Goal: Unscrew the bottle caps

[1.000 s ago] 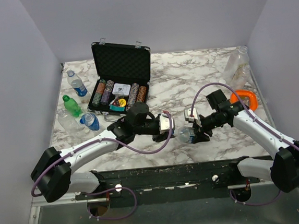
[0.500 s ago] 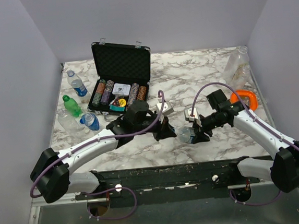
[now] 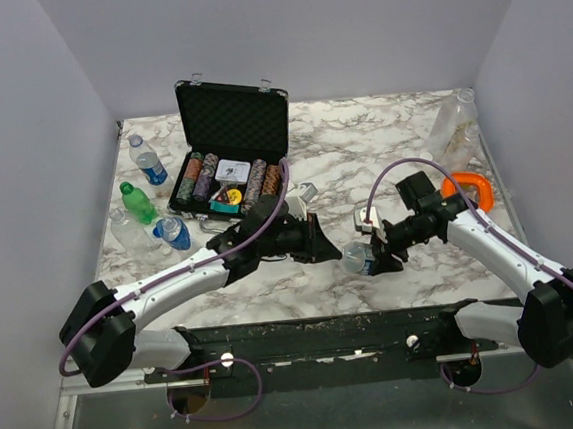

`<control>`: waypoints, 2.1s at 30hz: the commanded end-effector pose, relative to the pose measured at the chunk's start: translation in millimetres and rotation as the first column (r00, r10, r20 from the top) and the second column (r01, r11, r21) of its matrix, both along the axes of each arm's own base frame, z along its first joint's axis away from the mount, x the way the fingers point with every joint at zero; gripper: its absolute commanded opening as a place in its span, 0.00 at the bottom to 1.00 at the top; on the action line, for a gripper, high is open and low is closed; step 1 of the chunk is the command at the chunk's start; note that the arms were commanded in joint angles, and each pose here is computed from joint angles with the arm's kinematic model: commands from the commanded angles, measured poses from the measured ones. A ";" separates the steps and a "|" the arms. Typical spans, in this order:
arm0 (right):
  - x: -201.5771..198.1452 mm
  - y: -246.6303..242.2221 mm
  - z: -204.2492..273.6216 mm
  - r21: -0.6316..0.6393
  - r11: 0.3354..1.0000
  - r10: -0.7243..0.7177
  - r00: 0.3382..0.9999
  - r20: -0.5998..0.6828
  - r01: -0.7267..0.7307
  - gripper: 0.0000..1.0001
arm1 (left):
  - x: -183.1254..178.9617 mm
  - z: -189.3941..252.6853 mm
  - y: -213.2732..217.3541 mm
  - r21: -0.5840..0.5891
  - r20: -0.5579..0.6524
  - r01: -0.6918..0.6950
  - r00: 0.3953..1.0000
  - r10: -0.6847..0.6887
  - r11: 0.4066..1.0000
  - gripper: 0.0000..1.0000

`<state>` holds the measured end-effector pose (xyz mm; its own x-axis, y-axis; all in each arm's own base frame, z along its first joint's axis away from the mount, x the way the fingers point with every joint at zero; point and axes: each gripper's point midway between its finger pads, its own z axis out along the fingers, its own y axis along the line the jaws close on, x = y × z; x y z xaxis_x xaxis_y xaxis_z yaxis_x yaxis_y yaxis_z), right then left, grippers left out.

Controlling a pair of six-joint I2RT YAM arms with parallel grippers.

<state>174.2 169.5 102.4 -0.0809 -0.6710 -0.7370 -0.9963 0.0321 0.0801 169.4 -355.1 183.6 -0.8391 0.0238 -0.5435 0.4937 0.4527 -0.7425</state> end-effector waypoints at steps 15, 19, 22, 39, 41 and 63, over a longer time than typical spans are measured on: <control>4.4 5.4 8.1 0.022 1.000 0.013 1.000 0.027 -0.013 0.29 | 32.9 18.6 26.1 -0.080 0.014 -0.202 0.979 0.204 0.976 0.00; 4.0 5.2 7.6 0.022 1.000 0.013 1.000 0.027 -0.013 0.29 | 36.3 19.2 25.9 -0.121 -0.021 -0.217 0.976 0.216 0.969 0.00; 4.3 5.4 8.1 0.023 1.000 0.013 1.000 0.028 -0.013 0.29 | 35.8 16.6 21.2 -0.129 -0.043 -0.208 0.978 0.204 0.970 0.00; 3.4 5.6 7.7 0.023 1.000 0.016 1.000 0.024 -0.016 0.29 | 34.3 37.0 20.2 -0.126 0.103 -0.115 0.986 0.129 0.985 0.77; 3.9 5.7 8.4 0.025 1.000 0.016 1.000 0.027 -0.016 0.29 | 33.4 35.9 26.5 -0.081 0.157 -0.101 0.981 0.113 0.992 0.80; 2.7 7.1 10.9 0.035 0.999 0.020 1.000 0.023 -0.020 0.29 | -16.7 37.4 32.1 0.205 0.908 0.429 0.252 -0.334 0.880 0.92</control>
